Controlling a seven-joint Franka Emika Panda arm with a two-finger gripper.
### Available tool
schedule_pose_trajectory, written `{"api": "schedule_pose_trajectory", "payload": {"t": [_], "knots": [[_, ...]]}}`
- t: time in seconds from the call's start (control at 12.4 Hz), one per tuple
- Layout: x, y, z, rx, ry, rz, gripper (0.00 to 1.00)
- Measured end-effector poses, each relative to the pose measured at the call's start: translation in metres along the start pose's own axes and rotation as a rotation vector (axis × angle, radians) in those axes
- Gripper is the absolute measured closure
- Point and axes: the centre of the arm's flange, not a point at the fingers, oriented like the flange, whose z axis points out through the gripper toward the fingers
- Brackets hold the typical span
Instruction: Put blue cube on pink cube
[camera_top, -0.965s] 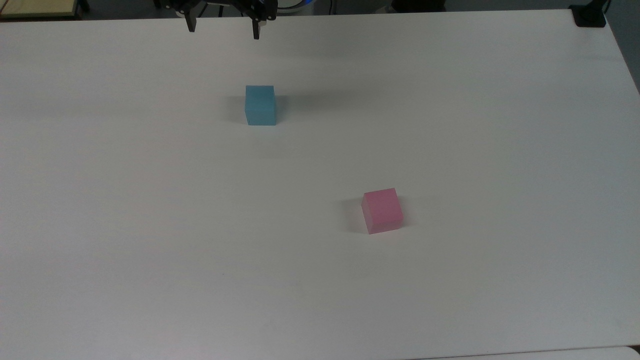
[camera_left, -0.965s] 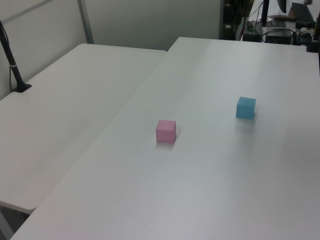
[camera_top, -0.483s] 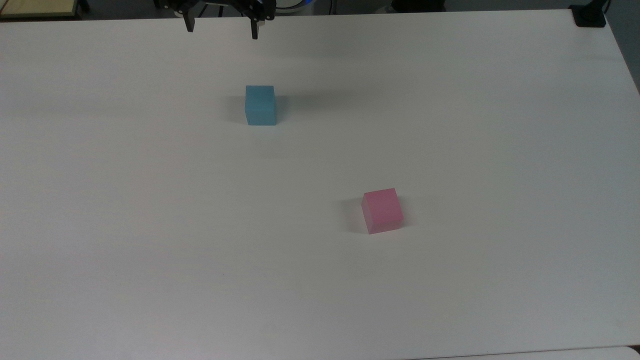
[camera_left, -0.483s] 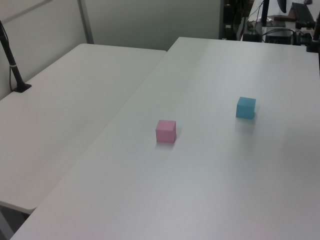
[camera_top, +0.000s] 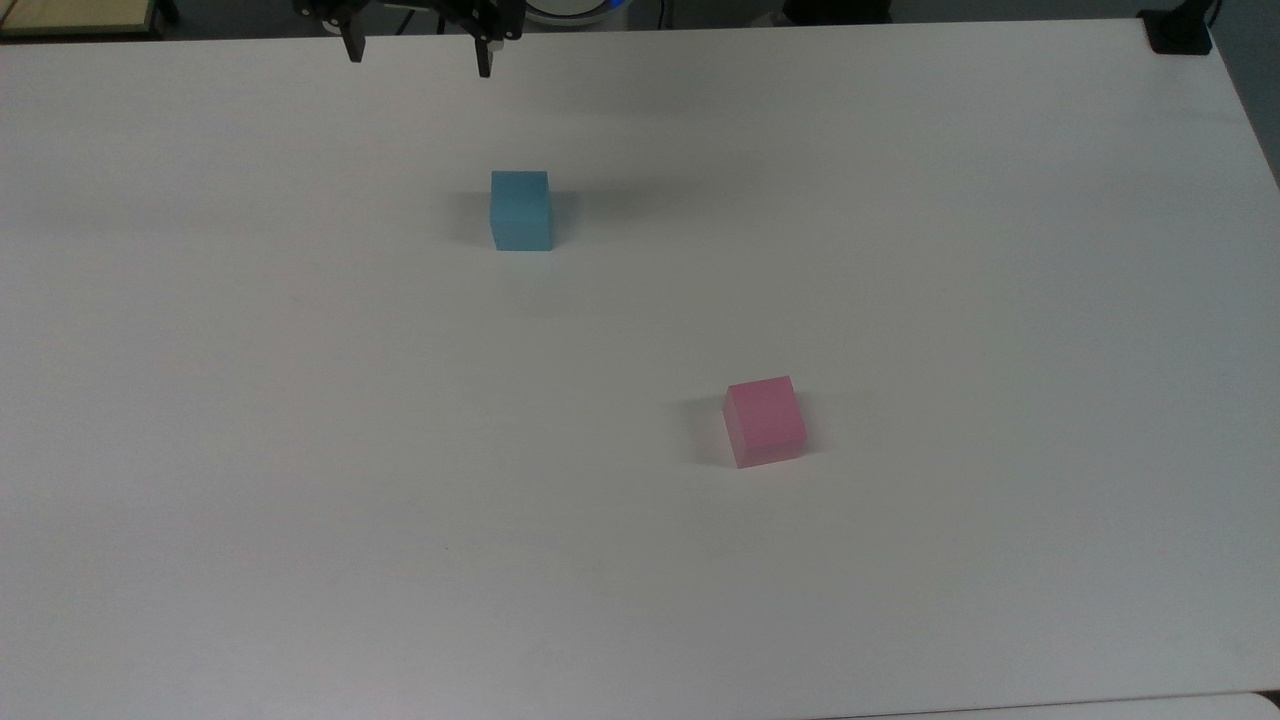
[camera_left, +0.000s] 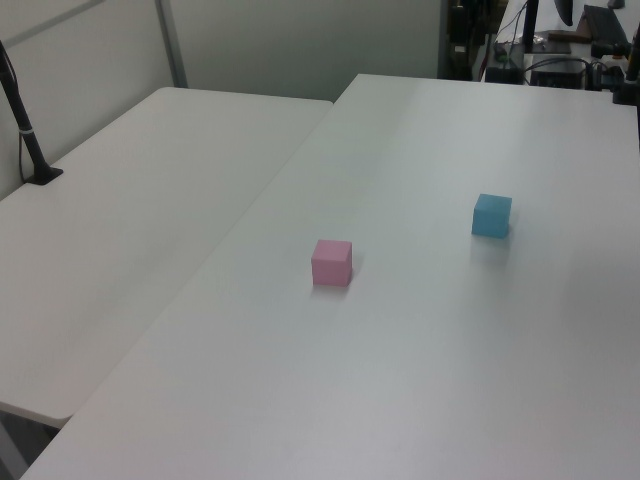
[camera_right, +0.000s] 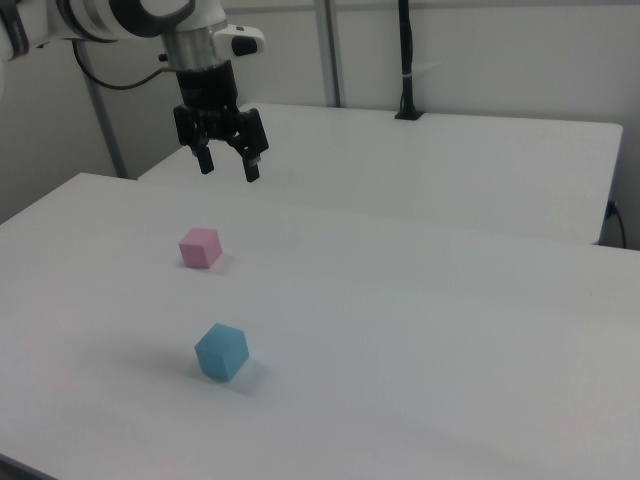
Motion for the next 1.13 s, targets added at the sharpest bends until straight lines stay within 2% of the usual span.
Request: {"api": "schedule_pose_trajectory", "payload": {"t": [0.24, 0.56, 0.88, 1.13], "knots": [[0.0, -0.005, 0.0, 0.001, -0.001, -0.015, 0.0], [0.0, -0.044, 0.014, 0.002, -0.029, -0.082, 0.0], [-0.004, -0.071, 0.063, -0.005, -0.124, -0.128, 0.0], [-0.008, -0.073, 0.114, -0.003, -0.112, -0.139, 0.0]]}}
